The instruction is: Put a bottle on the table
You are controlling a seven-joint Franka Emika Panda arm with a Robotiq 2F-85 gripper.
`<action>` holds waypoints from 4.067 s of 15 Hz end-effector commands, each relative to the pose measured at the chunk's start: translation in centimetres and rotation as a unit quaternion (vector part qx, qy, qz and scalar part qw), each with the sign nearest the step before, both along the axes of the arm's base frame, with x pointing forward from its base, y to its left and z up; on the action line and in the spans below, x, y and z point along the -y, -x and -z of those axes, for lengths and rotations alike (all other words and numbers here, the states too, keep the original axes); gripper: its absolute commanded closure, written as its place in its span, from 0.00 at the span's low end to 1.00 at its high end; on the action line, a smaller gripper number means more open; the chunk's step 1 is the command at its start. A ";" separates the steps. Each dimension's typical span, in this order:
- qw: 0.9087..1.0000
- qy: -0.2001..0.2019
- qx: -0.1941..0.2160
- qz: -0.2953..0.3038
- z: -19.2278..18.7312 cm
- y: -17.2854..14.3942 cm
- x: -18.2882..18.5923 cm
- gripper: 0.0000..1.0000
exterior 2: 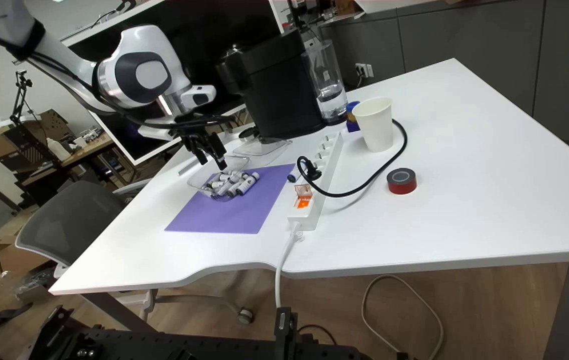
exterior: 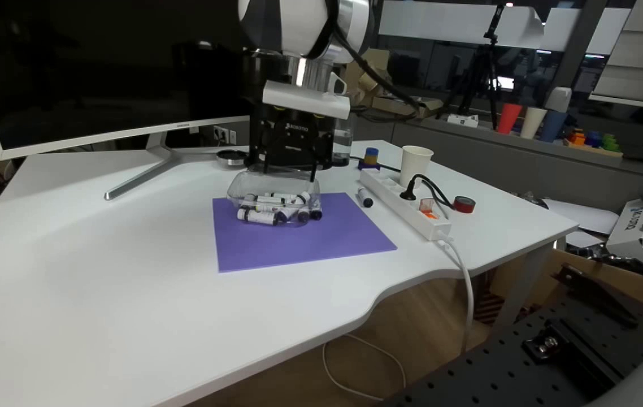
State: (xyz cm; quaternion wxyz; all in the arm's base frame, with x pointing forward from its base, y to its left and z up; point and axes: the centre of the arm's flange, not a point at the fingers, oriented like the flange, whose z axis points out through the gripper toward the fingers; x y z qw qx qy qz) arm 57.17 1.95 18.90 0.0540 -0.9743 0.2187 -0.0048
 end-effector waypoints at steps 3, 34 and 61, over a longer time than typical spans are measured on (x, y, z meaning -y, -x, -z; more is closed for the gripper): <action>1.000 -0.004 0.004 -0.006 0.8 -1.3 -0.4 0.00; 0.993 -0.016 -0.079 0.091 3.4 -1.6 1.8 0.00; 0.998 -0.001 -0.036 0.052 4.6 -2.9 -1.4 0.69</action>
